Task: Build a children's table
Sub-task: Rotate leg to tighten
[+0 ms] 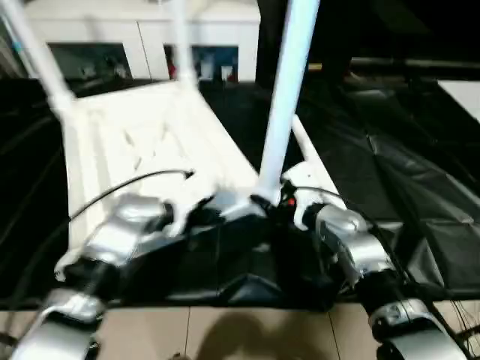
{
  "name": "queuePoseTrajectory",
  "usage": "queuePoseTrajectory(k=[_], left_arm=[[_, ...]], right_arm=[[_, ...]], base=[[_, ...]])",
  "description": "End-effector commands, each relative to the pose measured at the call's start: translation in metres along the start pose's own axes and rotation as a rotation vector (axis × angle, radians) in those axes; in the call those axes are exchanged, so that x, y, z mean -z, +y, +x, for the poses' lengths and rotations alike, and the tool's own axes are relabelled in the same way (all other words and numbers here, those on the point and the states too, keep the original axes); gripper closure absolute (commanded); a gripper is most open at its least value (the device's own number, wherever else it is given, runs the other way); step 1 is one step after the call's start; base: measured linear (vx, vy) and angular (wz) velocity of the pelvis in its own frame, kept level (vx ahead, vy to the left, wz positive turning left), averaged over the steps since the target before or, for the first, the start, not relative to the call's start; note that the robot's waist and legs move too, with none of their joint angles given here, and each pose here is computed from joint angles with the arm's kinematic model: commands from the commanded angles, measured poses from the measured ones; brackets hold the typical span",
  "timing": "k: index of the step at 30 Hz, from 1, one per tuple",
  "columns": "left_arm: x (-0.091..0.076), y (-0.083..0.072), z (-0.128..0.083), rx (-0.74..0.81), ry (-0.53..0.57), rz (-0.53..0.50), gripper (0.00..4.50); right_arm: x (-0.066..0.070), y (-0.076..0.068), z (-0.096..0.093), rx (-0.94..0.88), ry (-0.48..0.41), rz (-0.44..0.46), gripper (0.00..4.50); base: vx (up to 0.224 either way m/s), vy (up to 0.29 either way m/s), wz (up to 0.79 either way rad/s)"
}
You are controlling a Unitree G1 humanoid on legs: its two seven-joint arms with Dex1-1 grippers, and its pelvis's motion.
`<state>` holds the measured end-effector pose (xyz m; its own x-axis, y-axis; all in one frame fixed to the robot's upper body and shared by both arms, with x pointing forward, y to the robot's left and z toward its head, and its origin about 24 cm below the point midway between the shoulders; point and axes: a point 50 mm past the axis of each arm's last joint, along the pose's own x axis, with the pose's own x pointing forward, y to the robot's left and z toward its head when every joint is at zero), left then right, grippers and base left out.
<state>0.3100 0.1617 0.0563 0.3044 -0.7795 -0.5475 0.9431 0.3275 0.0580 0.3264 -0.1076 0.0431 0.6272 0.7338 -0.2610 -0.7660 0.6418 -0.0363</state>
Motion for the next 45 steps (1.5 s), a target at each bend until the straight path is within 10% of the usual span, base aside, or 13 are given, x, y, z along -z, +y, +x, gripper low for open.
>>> queuePoseTrajectory(k=[1, 14, 27, 45], left_arm=[[-0.006, -0.008, 0.0, 0.097, -0.044, 0.018, 4.5], [-0.003, -0.007, -0.01, 0.125, -0.049, 0.025, 4.5], [-0.001, -0.009, -0.007, 0.123, -0.048, 0.011, 4.5], [-0.041, 0.017, 0.064, -0.316, -0.04, -0.199, 4.5]], right_arm=[[-0.003, -0.009, -0.012, -0.017, -0.009, -0.038, 0.69], [-0.006, -0.002, -0.022, -0.199, 0.018, -0.081, 0.69], [0.001, 0.002, -0.02, -0.208, 0.029, -0.054, 1.75], [0.022, -0.012, 0.027, 0.616, 0.149, 0.335, 1.83]], base=[[0.0, 0.0, 0.0], [0.0, 0.0, 0.0], [0.0, 0.0, 0.0], [0.0, 0.0, 0.0]])
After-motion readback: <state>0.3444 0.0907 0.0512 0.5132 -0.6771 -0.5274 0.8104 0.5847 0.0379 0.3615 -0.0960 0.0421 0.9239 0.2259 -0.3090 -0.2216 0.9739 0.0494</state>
